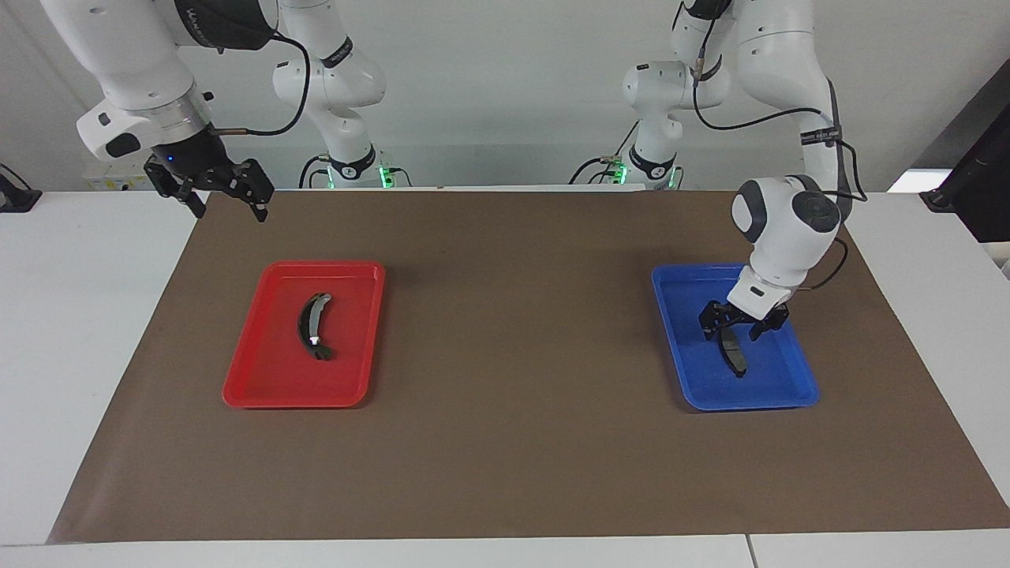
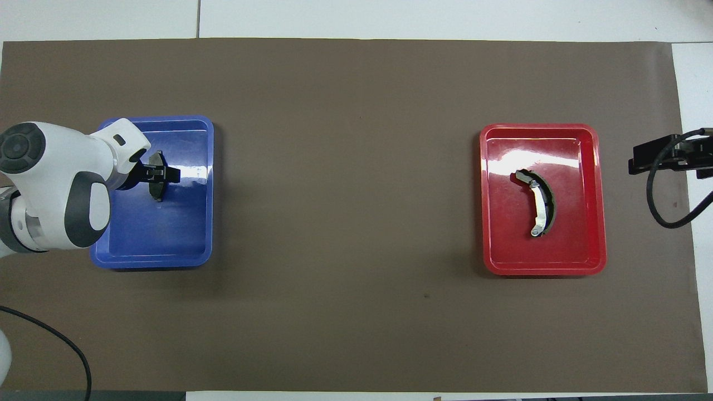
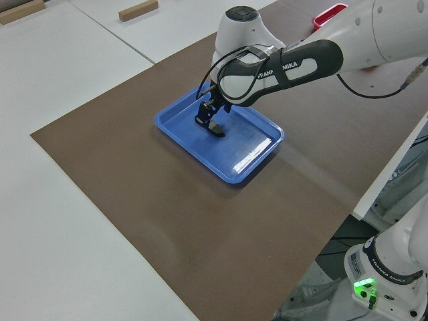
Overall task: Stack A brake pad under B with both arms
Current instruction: 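Reach the left gripper into the blue tray and grasp the dark pad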
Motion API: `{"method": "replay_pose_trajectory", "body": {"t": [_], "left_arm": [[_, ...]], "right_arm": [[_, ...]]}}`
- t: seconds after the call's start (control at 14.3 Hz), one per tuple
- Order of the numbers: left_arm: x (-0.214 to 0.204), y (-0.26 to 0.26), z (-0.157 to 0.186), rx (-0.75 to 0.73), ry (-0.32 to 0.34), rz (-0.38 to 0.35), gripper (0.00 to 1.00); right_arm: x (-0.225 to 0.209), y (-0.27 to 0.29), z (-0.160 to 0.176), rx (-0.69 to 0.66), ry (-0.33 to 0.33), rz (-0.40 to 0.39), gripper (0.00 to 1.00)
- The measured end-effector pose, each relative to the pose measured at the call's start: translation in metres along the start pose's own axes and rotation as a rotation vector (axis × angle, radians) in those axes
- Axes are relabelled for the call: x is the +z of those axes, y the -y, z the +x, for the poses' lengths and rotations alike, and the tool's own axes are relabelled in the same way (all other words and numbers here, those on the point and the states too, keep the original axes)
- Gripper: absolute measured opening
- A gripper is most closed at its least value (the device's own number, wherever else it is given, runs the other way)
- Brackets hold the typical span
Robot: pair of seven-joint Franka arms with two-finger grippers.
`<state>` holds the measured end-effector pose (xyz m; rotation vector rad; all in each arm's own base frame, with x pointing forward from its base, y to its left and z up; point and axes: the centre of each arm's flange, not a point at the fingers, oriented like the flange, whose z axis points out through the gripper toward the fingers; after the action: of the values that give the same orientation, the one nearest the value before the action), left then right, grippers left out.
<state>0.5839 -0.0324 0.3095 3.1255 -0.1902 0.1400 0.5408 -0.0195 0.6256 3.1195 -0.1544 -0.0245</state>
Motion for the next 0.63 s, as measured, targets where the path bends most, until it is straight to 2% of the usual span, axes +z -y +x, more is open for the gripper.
{"method": "replay_pose_trajectory", "body": {"t": [0.14,0.42,0.49,0.56,0.63], "left_arm": [[0.021,0.001,0.001,-0.001,0.002,0.001,0.97],[0.021,0.008,0.002,-0.015,-0.001,0.001,0.93],[0.020,0.010,0.002,-0.012,0.000,0.001,0.87],[0.018,0.013,0.002,0.011,0.004,0.001,0.76],[0.015,0.016,0.001,0.044,0.011,0.000,0.61]], "right_arm": [[0.000,0.000,0.000,0.000,0.000,0.000,1.00],[0.000,0.000,0.000,0.000,0.000,0.000,1.00],[0.000,0.000,0.000,0.000,0.000,0.000,1.00],[0.000,0.000,0.000,0.000,0.000,0.000,1.00],[0.000,0.000,0.000,0.000,0.000,0.000,1.00]]}}
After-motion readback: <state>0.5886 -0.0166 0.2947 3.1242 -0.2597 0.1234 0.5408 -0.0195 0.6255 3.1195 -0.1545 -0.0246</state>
